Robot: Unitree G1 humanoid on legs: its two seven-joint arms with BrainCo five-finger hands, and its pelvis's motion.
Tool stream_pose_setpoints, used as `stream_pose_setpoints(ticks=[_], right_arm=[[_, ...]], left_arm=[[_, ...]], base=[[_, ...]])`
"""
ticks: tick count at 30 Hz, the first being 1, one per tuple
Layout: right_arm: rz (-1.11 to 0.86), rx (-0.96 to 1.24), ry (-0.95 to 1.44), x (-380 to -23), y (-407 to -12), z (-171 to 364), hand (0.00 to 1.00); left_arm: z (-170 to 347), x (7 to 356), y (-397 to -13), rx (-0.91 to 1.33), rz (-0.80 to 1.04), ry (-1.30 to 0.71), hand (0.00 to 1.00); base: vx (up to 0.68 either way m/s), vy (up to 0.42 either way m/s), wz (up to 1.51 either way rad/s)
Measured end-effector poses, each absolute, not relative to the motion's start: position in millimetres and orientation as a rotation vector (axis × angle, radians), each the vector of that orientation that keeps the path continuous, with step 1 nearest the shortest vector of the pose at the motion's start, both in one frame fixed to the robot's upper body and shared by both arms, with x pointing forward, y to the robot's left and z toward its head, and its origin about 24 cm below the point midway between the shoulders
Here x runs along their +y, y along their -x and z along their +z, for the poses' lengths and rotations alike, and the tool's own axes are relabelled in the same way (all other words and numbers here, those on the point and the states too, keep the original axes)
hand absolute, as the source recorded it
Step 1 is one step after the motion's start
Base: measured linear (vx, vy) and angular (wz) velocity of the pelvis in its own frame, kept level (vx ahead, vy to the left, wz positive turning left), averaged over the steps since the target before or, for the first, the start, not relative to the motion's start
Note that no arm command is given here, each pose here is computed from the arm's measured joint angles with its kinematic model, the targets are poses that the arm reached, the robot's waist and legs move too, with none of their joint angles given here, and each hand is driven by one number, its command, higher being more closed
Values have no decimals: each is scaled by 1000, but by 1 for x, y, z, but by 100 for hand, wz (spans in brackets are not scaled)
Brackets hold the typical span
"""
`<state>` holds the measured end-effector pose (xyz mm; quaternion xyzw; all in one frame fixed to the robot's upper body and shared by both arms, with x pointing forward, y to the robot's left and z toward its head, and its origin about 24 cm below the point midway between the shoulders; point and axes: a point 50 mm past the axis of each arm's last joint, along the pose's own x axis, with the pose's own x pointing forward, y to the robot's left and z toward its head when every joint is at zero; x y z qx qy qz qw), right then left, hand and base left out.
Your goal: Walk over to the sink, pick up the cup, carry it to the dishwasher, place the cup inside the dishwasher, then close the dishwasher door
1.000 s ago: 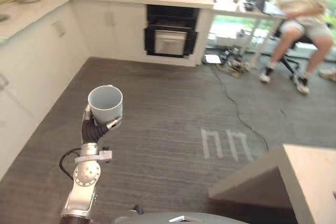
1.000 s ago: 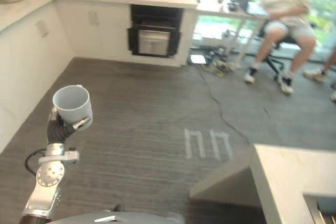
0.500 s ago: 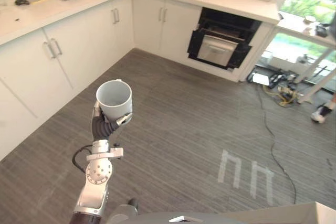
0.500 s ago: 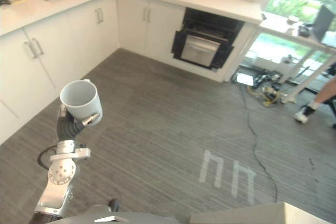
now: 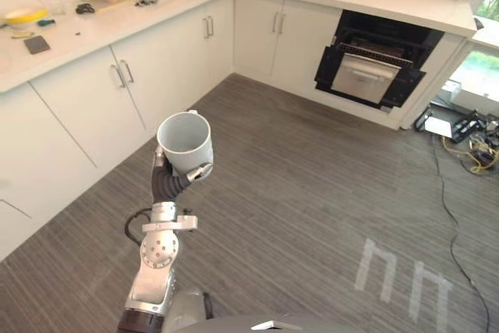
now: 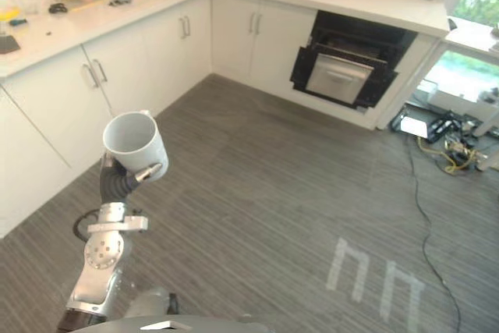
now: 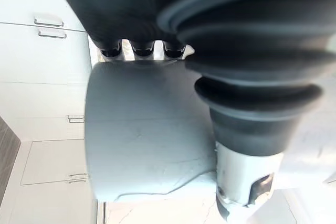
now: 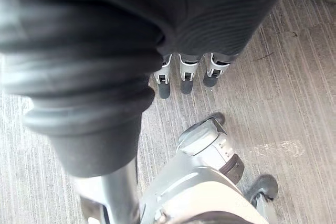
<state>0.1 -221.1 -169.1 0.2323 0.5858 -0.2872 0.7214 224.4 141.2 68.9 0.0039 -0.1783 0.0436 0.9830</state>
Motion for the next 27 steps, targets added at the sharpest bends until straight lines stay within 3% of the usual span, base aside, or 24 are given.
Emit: stream_pose_setpoints(ticks=[6,16,17,22,27], right_arm=[[-578,1184,-596,-214,-33,-168,0],[-661,1112,-696,-214,-33,-169,0],[-600,1112,-676,-212,-28,-168,0],[-601,1111,-676,-213,-28,-168,0],[-591,1096,-698,-213,-27,-168,0]], left_arm=[[64,144,-221,-336,90,-16,100],[50,149,-220,-271,51,-24,100],[26,160,-219,-160,125,-16,100],[26,160,-219,-160,125,-16,100],[24,161,-219,-144,130,89,100]], base=[[75,257,-54],[-95,50,-37],[-96,-21,-12],[0,0,0],[0,0,0]])
